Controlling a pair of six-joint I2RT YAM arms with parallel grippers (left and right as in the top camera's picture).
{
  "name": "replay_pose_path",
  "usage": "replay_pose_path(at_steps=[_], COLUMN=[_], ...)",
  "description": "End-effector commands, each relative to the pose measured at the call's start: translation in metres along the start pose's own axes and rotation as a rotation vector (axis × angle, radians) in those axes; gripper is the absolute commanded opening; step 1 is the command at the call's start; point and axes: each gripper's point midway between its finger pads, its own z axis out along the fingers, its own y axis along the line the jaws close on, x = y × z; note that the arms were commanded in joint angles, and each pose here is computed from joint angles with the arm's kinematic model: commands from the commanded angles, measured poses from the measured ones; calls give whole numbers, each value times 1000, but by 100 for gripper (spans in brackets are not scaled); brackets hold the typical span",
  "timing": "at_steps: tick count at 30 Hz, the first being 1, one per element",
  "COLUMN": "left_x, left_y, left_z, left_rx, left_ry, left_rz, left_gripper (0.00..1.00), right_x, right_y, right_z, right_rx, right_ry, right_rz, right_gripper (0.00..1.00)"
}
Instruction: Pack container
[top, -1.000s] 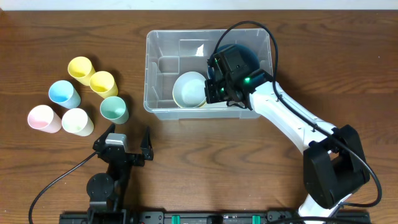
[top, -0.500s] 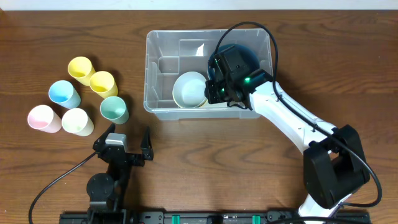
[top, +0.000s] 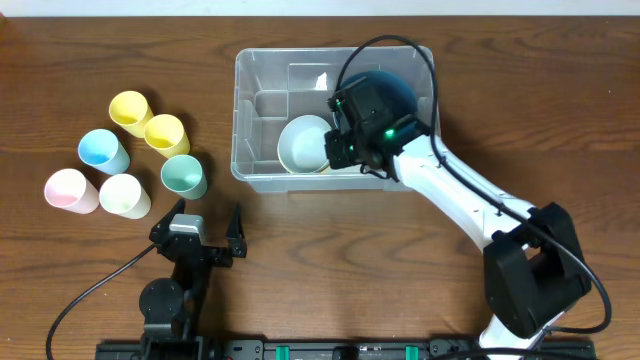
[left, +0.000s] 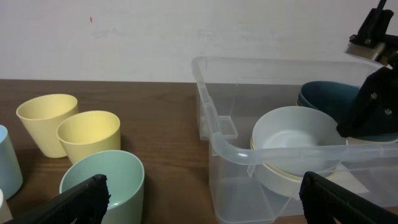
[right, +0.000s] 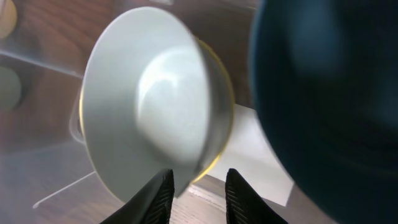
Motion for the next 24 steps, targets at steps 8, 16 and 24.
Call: replay_pose_path(at_steps=[8,16,24], left_x=[16,16,16], left_y=[0,0,0], left_z=[1,1,1], left_rx=[7,7,7], left_ry=[46,46,46], left_rz=[11,11,11], left_gripper=[98,98,98], right_x=[-3,-1,12], right_y=[3,-6,-8], right_z=[-1,9,32], right_rx=[118,170,184], right_ry=[-58,-60,-17], right_rz=[-46,-15,-17], right_gripper=[29,29,25])
